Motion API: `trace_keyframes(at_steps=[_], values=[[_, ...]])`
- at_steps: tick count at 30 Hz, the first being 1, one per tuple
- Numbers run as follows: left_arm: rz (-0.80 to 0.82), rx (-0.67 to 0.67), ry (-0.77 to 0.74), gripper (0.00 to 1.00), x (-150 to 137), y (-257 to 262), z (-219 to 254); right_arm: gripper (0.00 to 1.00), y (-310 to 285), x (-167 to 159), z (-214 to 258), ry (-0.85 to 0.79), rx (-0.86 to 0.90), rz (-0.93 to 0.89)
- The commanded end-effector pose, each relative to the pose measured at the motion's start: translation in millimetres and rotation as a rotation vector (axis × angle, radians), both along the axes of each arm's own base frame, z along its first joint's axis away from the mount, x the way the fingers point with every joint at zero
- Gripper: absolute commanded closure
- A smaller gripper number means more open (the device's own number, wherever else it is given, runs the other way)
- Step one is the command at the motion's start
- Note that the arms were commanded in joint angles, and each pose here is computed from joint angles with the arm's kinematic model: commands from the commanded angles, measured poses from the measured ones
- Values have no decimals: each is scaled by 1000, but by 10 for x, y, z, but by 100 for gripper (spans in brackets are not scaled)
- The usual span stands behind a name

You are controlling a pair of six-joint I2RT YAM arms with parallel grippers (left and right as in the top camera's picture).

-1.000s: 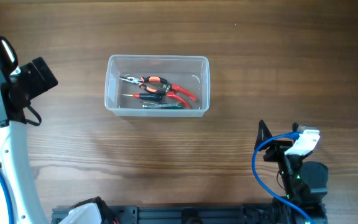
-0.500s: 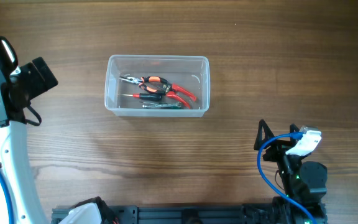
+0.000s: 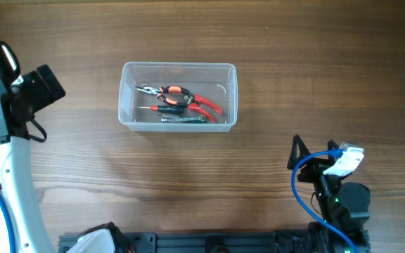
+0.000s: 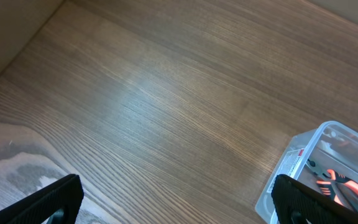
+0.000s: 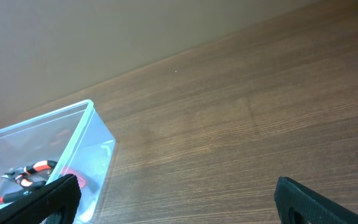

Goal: Pack container

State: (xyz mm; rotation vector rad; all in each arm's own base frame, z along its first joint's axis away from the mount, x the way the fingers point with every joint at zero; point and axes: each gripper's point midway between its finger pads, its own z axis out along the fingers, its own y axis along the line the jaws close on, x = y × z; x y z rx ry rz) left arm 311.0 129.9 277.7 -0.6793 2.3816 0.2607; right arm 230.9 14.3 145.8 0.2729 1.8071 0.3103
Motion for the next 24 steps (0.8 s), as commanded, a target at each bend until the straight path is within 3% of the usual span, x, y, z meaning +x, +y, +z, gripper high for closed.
trace_keyframes(at_steps=[1, 6, 11, 14, 24], values=[[-9, 11, -55, 0, -79, -110, 151, 0, 18, 0, 21, -17, 14, 9], [-74, 49, -213, 0, -308, -388, 381, 0, 18, 0, 22, -18, 14, 9], [-271, 0, -589, 0, -420, -849, 574, 0, 18, 0, 22, -18, 14, 9], [-373, -10, -737, 0, -571, -1063, 389, 0, 18, 0, 21, -17, 14, 9], [-536, -72, -787, 0, -845, -1460, -624, 0, 18, 0, 22, -18, 14, 9]])
